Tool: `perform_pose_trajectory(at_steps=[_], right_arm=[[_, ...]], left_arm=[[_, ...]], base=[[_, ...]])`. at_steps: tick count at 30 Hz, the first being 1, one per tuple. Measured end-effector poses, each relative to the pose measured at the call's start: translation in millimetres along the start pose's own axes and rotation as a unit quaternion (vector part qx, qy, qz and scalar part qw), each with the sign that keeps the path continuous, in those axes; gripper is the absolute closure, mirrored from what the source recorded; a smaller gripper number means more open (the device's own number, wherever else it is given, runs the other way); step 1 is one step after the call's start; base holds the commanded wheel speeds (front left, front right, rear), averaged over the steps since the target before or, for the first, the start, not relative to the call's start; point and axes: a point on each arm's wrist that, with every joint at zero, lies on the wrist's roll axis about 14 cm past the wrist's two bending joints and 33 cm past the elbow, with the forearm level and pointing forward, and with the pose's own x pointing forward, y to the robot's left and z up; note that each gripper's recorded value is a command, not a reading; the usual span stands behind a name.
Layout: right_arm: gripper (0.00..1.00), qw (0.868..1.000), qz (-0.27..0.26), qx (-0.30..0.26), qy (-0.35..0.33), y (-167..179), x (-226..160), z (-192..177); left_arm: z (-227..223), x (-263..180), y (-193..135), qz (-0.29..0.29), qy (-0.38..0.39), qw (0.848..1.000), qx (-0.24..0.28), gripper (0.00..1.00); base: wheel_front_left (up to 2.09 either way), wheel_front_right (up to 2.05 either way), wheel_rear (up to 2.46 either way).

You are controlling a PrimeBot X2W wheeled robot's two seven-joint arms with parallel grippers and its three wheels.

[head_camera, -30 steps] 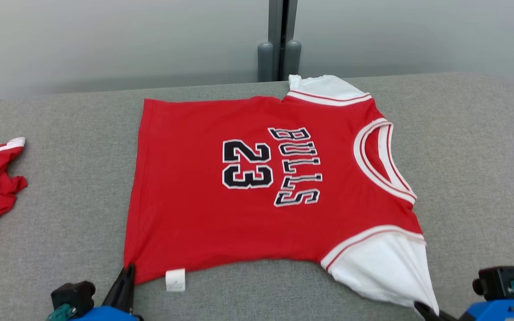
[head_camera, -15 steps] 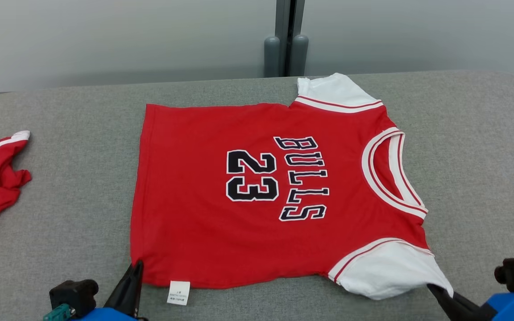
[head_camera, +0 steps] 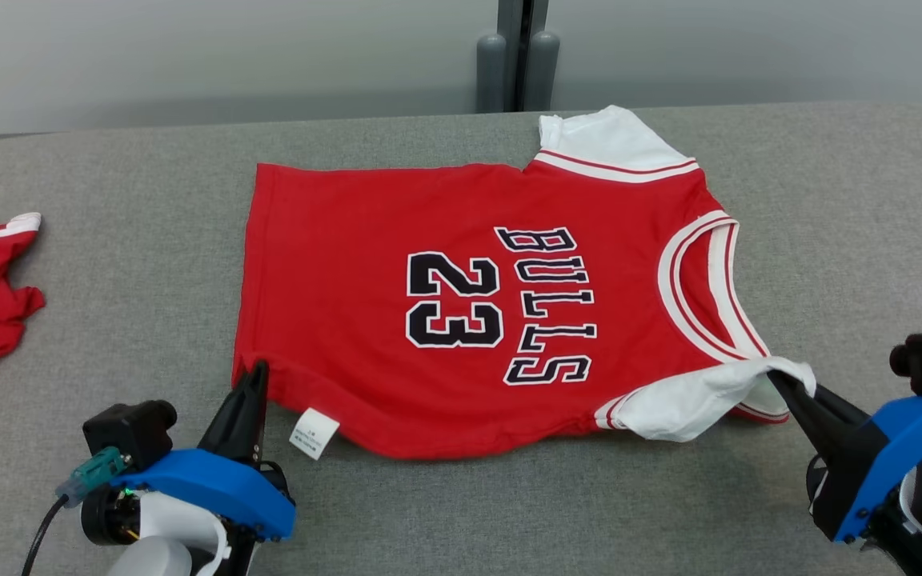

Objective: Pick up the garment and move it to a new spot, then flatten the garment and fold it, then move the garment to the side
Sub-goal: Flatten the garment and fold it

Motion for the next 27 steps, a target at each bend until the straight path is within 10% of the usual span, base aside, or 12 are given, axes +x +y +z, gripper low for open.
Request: perform_pose_trajectory(at_steps=[26, 27], right_arm=[[1.0, 0.999, 0.04, -0.029, -0.01, 5, 101, 40], [0.65, 0.999, 0.042, -0.03, -0.018, 7, 103, 44]], left_arm=[[-6, 58, 47, 0.089, -0.004, 0.996, 0.009, 1.0], [-7, 59, 47, 0.089, -0.001, 0.996, 0.01, 0.88]], base=[[0.0, 0.0, 0.0], [0.0, 0.0, 0.0]])
